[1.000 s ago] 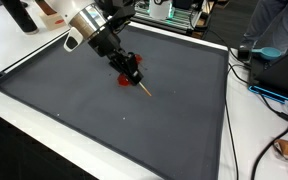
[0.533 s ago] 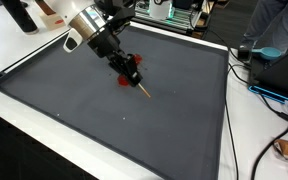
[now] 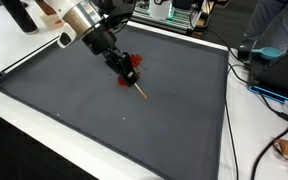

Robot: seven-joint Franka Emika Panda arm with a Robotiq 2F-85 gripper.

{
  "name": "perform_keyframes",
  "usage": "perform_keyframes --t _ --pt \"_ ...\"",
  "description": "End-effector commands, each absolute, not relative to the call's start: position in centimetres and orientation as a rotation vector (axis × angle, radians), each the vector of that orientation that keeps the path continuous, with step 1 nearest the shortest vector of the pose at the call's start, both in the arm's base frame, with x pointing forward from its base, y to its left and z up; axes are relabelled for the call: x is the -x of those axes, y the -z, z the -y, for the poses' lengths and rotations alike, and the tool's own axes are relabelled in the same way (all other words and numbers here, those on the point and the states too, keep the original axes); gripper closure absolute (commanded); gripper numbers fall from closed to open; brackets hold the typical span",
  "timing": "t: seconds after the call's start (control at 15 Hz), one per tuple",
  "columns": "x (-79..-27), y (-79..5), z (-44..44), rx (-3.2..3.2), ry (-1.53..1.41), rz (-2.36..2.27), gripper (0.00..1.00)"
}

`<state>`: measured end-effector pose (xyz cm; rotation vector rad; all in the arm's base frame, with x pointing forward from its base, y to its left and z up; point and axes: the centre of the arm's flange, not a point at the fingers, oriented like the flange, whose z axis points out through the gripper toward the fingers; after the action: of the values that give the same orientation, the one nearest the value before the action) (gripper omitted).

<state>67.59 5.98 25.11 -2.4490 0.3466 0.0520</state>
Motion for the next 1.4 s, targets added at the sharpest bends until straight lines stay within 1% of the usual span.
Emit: perform_keyframes --t 0.0,0.4,0.8,1.33 --pt "-67.1 -27.5 -5.4 2.469 -0.019 -0.398 0.97" --pt "-67.1 -32.3 -4.6 2.546 0.031 -0.427 0.97" --pt "-66.7 -36.2 -5.4 2.763 0.014 -0.474 0.97" --pt "-65.7 -36.7 -8.5 3.168 -0.103 -0.569 0.97"
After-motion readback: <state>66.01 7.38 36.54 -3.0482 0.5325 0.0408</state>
